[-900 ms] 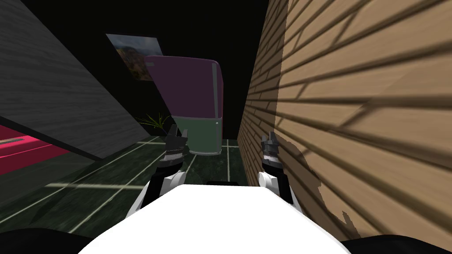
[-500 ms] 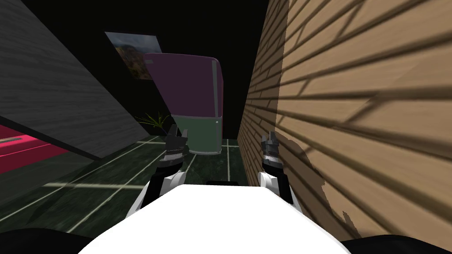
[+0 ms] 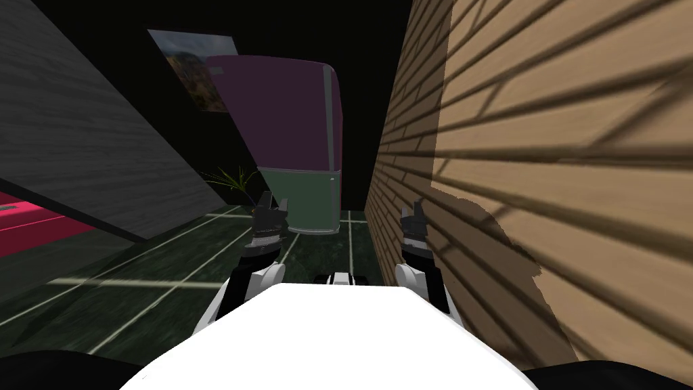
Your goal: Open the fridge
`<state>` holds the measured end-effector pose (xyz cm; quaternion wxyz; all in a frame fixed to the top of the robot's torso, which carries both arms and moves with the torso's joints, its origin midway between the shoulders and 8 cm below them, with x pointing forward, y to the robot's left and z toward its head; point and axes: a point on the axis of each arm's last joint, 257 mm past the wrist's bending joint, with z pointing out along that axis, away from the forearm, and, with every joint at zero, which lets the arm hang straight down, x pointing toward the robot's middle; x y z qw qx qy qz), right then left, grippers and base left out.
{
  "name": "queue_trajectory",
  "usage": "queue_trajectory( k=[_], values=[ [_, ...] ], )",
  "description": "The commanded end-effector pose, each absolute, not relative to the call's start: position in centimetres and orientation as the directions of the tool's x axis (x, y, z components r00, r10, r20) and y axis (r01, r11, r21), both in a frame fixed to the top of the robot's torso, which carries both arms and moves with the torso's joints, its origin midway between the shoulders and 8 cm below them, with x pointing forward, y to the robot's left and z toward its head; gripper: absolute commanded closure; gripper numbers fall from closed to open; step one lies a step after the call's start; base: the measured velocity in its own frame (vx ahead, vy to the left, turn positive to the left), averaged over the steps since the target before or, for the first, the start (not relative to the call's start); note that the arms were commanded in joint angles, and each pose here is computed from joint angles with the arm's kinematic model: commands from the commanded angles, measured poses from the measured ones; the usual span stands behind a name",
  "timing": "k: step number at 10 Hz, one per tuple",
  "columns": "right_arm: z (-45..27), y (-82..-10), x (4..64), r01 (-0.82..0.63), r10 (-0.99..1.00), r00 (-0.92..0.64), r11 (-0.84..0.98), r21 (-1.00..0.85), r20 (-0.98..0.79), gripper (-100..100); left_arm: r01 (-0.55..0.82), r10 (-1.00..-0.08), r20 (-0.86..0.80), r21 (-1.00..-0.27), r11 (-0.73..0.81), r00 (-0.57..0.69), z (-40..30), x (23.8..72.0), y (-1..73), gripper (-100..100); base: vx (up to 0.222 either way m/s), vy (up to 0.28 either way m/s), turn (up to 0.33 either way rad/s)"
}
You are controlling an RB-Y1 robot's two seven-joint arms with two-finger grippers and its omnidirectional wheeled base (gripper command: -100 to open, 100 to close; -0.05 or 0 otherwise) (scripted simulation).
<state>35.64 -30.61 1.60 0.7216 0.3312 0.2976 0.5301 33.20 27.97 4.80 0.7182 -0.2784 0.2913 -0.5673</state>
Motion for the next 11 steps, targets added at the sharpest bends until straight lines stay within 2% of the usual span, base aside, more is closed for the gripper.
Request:
queue_trajectory(
  k=[1,11],
  values=[
    [1.6,-30.6,35.6,-0.568,0.962,0.261,0.219,0.794,-0.078,0,0.643,-0.975,-0.137,-0.734,0.218,0.175,4.7,33.3,28.0,-100,0.036,-0.015,0.004],
    [1.6,-30.6,35.6,-0.567,0.962,0.261,0.218,0.794,-0.078,0,0.513,-0.938,-0.314,-0.787,0.343,0.145,3.6,34.5,31.0,-100,0.097,-0.035,0.007]
  ],
)
